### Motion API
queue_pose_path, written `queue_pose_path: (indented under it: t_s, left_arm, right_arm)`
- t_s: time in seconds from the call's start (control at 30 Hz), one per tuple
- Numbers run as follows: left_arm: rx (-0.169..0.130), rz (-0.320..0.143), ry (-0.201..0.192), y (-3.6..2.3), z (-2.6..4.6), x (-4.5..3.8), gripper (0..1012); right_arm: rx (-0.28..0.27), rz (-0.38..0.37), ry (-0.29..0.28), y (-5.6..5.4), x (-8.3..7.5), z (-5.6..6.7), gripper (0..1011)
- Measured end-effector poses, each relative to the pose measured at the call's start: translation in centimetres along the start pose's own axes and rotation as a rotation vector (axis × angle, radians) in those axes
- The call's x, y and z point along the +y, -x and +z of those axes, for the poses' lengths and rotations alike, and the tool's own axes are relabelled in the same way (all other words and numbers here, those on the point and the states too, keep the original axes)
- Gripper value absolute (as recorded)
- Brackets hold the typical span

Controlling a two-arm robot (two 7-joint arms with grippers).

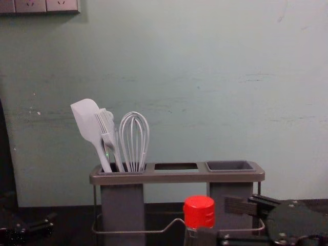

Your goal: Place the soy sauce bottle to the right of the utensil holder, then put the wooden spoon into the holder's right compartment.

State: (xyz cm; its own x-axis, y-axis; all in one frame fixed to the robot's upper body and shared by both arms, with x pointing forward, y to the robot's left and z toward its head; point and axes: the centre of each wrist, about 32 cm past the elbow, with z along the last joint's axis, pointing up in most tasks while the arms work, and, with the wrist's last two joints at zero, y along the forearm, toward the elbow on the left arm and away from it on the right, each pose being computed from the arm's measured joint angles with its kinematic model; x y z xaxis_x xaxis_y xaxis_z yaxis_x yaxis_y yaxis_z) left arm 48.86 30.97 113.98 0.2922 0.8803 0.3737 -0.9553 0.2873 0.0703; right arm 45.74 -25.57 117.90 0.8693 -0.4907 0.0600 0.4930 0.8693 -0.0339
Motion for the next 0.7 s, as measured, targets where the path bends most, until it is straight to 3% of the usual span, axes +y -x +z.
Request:
queue_pose_path:
  t_s: [0.4, 0.7]
  left_arm:
    - [0.000, 0.000, 0.000, 0.00, 0.00, 0.00, 1005]
    - [0.000, 0.000, 0.000, 0.00, 0.00, 0.00, 1005]
  right_arm:
    - [-0.013, -0.007, -0.001, -0.3, 2.5, 0.2, 1002]
    - [-0.010, -0.011, -0.006, -0.3, 3.1, 0.1, 1002]
